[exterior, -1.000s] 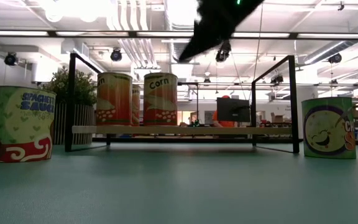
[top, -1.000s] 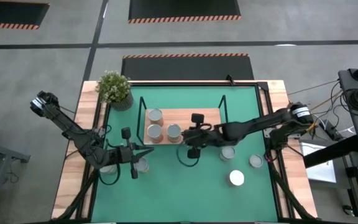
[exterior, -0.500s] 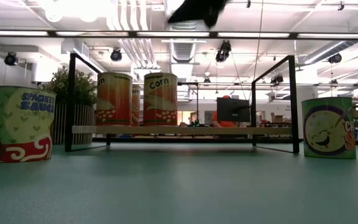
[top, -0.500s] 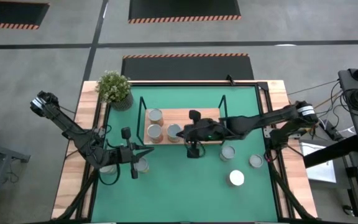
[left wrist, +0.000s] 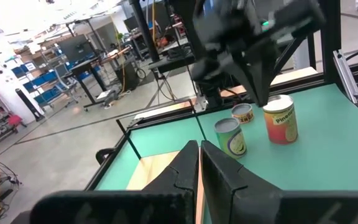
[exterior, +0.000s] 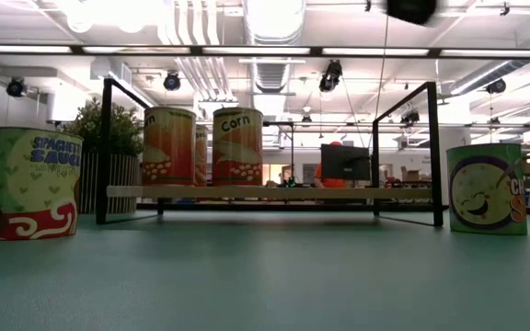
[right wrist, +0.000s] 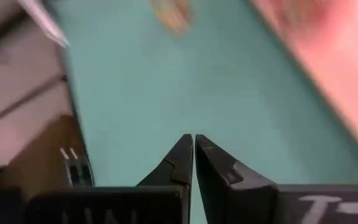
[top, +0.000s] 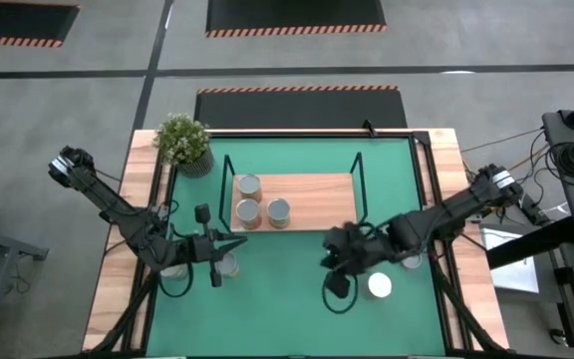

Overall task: Pick and place cans onto a shelf
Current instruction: Put the canned pineapple on the shelf

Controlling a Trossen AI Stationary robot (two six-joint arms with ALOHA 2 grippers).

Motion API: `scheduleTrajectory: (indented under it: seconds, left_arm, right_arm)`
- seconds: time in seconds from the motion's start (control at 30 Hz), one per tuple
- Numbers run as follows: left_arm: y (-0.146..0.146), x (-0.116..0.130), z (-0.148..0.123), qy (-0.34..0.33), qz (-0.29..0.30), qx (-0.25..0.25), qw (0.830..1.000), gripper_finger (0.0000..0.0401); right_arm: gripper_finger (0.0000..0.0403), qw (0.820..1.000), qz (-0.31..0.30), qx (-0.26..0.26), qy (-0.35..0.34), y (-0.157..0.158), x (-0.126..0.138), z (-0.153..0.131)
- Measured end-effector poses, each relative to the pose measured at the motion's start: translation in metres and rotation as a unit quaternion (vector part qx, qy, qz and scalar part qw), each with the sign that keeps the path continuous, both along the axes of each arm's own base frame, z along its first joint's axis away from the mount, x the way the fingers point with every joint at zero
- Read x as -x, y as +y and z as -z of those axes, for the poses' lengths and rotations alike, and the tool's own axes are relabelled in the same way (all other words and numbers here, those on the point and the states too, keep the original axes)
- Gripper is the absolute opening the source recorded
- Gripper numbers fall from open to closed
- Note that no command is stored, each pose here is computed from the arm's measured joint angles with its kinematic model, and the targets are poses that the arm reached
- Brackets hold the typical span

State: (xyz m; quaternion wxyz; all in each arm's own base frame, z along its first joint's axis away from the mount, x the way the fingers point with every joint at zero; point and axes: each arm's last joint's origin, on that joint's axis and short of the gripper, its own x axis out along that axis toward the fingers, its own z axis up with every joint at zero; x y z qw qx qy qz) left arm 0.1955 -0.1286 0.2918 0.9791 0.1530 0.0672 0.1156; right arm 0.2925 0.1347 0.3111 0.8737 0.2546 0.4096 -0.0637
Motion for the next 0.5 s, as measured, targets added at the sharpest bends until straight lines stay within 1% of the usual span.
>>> scheduleTrajectory:
  seconds: [0.03, 0.07, 0.1, 0.13, 0.2, 0.3, 0.37, 0.5]
  left_arm:
    - [0.000, 0.000, 0.000, 0.000, 0.000, 0.000, 1.000, 0.0001]
    - [0.000, 0.000, 0.000, 0.001, 0.000, -0.001, 1.000, 0.0001]
    - [0.000, 0.000, 0.001, 0.001, 0.000, 0.000, 1.000, 0.0001]
    - [0.000, 0.000, 0.001, 0.001, 0.000, 0.000, 1.000, 0.0001]
    - [0.000, 0.000, 0.001, 0.001, 0.000, 0.001, 1.000, 0.0001]
    - [0.000, 0.000, 0.001, 0.001, 0.000, 0.001, 1.000, 0.0001]
    - [0.000, 0.000, 0.001, 0.001, 0.000, 0.001, 1.000, 0.0001]
    - [0.000, 0.000, 0.001, 0.001, 0.000, -0.001, 1.000, 0.0001]
  right_arm:
    - [0.0009, 0.998, 0.022, -0.027, 0.050, 0.003, 0.008, 0.004]
    - [0.0009, 0.992, 0.042, -0.056, 0.109, 0.007, 0.018, 0.008]
    - [0.0009, 0.979, 0.061, -0.083, 0.174, 0.012, 0.030, 0.012]
    - [0.0009, 0.966, 0.070, -0.096, 0.228, 0.017, 0.040, 0.016]
    - [0.0009, 0.949, 0.082, -0.086, 0.292, 0.027, 0.058, 0.021]
    - [0.0009, 0.936, 0.121, -0.076, 0.323, 0.033, 0.072, 0.025]
    - [0.0009, 0.933, 0.137, -0.075, 0.323, 0.037, 0.077, 0.027]
    - [0.0010, 0.932, 0.140, -0.062, 0.328, 0.042, 0.085, 0.033]
